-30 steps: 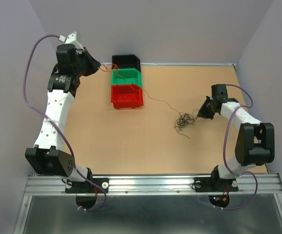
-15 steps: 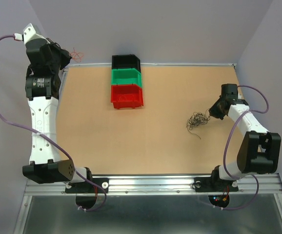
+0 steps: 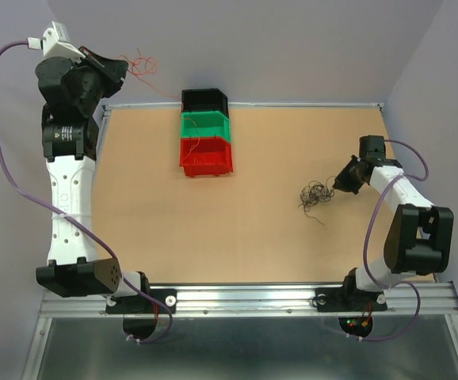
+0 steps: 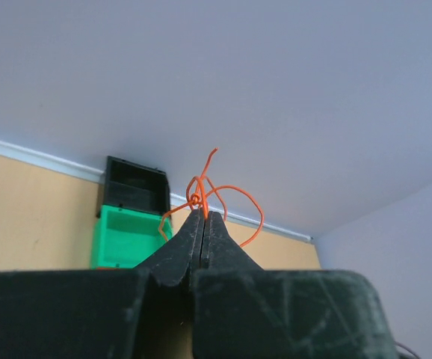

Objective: Untangle the cables

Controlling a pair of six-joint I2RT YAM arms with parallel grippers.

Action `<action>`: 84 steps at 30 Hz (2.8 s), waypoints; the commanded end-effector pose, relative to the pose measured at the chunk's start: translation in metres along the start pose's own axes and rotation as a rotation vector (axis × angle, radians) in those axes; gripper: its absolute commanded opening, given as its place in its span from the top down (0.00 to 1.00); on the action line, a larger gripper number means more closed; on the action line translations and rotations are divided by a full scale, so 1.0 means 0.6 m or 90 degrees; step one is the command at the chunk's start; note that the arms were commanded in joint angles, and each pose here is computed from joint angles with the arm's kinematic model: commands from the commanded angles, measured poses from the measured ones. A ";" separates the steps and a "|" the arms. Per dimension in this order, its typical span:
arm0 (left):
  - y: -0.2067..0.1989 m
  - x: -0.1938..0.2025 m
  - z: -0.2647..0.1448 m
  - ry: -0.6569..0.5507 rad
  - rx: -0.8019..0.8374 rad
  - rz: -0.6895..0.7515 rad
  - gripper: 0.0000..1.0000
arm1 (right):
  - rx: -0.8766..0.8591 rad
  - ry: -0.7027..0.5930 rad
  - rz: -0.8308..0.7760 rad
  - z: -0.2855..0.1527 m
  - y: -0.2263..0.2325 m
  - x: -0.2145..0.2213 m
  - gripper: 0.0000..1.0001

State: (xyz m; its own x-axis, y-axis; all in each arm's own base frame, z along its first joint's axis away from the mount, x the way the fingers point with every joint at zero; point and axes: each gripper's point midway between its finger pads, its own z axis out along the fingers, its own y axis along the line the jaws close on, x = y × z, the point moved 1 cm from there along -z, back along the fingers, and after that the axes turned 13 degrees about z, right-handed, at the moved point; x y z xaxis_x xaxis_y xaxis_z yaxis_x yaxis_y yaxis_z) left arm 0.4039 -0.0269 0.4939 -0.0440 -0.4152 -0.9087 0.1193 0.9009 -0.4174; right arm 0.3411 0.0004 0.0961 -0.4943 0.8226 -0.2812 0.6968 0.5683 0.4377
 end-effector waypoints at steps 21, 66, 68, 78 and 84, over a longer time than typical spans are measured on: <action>-0.243 -0.065 -0.001 -0.076 0.294 -0.003 1.00 | -0.121 0.041 -0.056 -0.004 0.107 -0.001 0.99; -0.236 0.024 0.015 -0.015 0.318 0.009 1.00 | -0.136 0.062 -0.070 -0.002 0.108 0.019 1.00; -0.247 0.007 0.010 -0.028 0.333 0.011 1.00 | -0.136 0.062 -0.070 -0.002 0.107 0.019 0.99; -0.280 -0.054 0.015 -0.074 0.372 0.008 1.00 | -0.140 0.064 -0.073 -0.002 0.109 0.022 0.99; -0.278 -0.050 0.003 -0.072 0.369 0.004 1.00 | -0.140 0.066 -0.073 -0.003 0.108 0.023 0.99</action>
State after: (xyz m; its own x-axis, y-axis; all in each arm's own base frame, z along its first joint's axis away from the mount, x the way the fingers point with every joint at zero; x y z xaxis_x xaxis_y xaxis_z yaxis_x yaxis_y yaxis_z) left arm 0.3978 -0.1643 0.5782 0.0232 -0.4423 -0.8966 0.6138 0.7142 -0.3364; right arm 0.3668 0.0431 0.1063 -0.6139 0.7611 -0.2093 0.5726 0.6119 0.5457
